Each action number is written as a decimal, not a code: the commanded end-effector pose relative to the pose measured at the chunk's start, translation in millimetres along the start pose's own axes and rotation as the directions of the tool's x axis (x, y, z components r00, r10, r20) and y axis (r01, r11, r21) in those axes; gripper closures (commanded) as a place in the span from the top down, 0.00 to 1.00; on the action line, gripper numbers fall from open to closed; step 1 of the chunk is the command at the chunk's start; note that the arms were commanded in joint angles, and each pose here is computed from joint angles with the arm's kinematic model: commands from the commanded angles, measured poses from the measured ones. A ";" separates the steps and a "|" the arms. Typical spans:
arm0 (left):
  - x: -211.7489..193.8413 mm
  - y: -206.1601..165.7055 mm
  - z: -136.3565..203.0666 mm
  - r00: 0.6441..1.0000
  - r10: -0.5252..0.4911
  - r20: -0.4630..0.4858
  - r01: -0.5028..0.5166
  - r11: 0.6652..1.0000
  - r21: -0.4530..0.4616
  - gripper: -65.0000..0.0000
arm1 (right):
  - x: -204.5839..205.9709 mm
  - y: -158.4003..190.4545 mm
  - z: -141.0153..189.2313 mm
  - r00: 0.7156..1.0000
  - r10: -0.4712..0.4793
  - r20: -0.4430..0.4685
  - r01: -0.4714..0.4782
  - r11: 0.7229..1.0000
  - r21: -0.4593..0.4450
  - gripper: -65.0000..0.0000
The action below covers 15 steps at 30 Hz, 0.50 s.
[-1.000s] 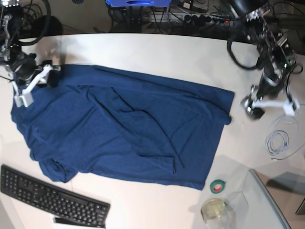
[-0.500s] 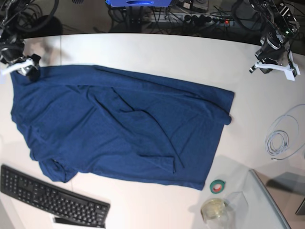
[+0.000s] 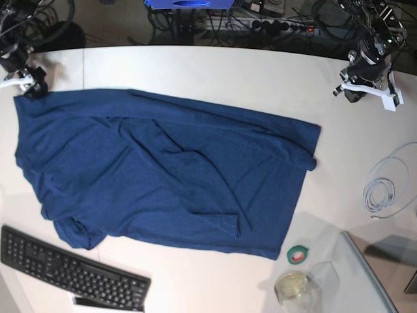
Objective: Layout the t-shirt on the table in an organized manner, then fold the t-shirt properly
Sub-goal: 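Lower the left gripper and re-grasp the shoulder corner edge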
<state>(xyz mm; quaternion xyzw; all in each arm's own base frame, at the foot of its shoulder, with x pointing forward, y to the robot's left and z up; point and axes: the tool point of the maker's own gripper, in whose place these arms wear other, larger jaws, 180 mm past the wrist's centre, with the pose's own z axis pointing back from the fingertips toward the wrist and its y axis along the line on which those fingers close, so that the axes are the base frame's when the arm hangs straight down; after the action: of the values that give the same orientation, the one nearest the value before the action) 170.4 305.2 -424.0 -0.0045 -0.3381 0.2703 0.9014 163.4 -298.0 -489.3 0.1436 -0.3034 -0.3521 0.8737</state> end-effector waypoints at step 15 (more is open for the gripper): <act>-5.2 2.5 -5.2 0.999 0.013 -0.029 -0.013 1.000 -0.004 0.85 | 17.1 -7.9 -14.9 0.995 -0.094 0.026 0.093 0.995 0.019 0.54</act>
<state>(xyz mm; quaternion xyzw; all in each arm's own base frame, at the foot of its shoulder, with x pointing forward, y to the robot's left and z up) 163.6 299.8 -440.4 -0.0181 -0.3085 0.2810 0.9086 185.2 -311.9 -493.6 0.1720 -0.3291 -0.3927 0.8414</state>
